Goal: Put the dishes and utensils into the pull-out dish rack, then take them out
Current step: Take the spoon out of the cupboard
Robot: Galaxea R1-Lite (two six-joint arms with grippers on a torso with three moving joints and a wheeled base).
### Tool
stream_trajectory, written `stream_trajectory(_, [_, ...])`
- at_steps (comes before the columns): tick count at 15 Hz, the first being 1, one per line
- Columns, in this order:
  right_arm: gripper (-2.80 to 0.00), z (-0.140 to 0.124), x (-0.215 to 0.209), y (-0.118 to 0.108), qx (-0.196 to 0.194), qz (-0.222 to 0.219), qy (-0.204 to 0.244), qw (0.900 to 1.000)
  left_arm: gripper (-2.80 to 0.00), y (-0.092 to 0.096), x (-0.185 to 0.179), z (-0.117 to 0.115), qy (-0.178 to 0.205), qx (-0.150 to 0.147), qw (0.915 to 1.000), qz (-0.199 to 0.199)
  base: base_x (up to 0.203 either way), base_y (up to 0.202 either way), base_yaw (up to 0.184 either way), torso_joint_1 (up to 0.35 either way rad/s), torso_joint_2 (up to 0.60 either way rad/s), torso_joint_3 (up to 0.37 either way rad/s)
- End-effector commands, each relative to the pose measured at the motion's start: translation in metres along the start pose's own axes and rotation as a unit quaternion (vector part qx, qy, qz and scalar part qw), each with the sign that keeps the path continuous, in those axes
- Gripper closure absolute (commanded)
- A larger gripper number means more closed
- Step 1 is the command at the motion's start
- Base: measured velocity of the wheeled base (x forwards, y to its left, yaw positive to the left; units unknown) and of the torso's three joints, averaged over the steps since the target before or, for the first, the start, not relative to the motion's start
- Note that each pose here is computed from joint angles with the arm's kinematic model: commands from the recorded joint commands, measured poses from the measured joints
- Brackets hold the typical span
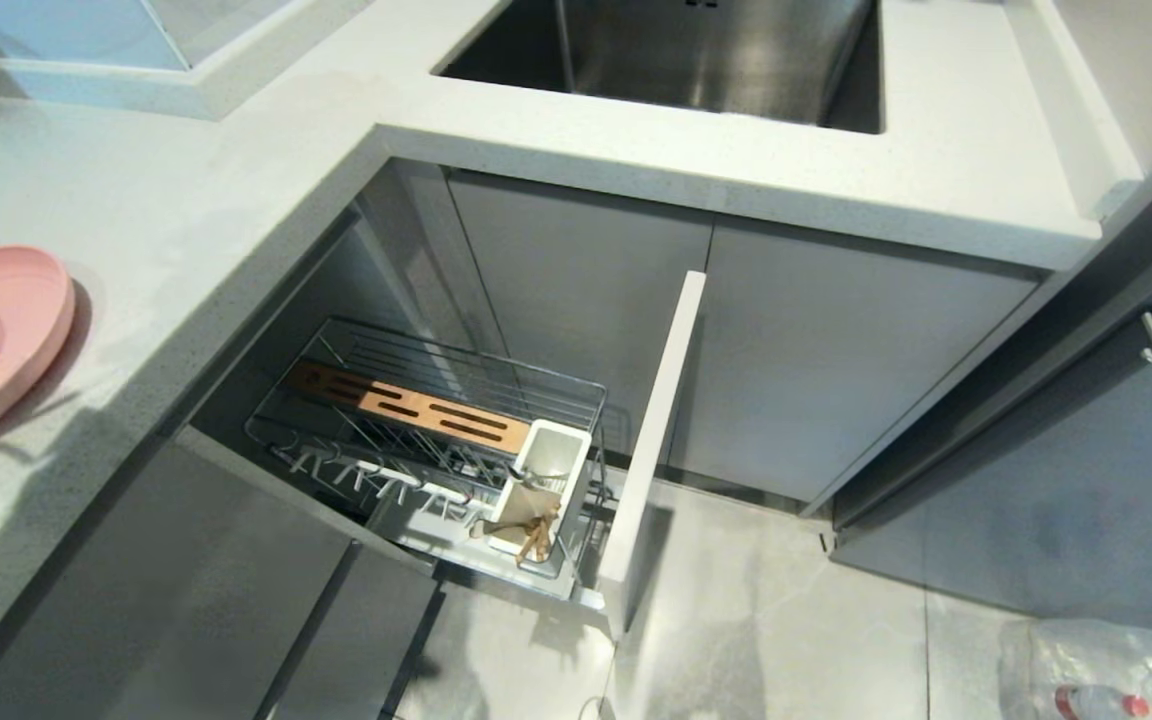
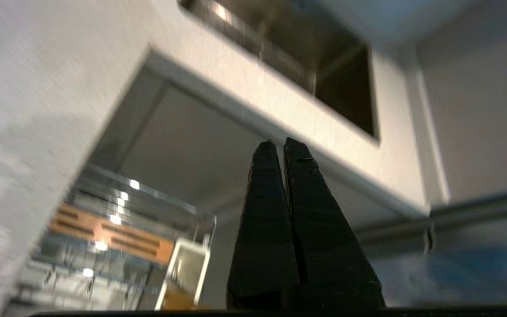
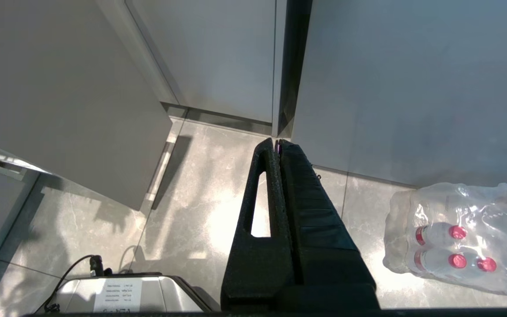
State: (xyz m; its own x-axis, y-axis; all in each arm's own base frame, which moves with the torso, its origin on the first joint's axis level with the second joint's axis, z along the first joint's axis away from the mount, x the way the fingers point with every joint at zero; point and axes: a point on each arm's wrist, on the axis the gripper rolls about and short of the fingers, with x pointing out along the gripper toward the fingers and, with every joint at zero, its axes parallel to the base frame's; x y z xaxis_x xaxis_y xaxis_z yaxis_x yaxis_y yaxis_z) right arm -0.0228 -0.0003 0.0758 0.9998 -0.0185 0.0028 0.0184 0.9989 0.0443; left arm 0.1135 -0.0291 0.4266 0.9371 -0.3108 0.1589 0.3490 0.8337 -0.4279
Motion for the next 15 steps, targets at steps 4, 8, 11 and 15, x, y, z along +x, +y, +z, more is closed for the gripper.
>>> stream_trajectory(4, [0.00, 0.000, 0.000, 0.000, 0.000, 0.000, 0.000, 1.000, 0.00, 0.023, 0.086, -0.076, 0.193, 0.024, 0.9808, 0.020, 0.000, 0.000, 0.000, 0.000, 0.00, 0.000])
stream_trajectory(8, [0.00, 0.000, 0.000, 0.000, 0.000, 0.000, 0.000, 1.000, 0.00, 0.049, 0.134, -0.150, 0.384, 0.077, 0.9181, 0.059, 0.000, 0.000, 0.000, 0.000, 0.00, 0.000])
stream_trajectory(11, [0.00, 0.000, 0.000, 0.000, 0.000, -0.001, 0.000, 1.000, 0.00, 0.049, 0.150, -0.185, 0.479, 0.082, 0.8714, 0.067, 0.000, 0.000, 0.000, 0.000, 0.00, 0.000])
stream_trajectory(15, [0.00, 0.000, 0.000, 0.000, 0.000, 0.000, 0.000, 1.000, 0.00, 0.054, 0.174, -0.225, 0.533, 0.074, 0.8377, 0.094, 0.000, 0.000, 0.000, 0.000, 0.00, 0.000])
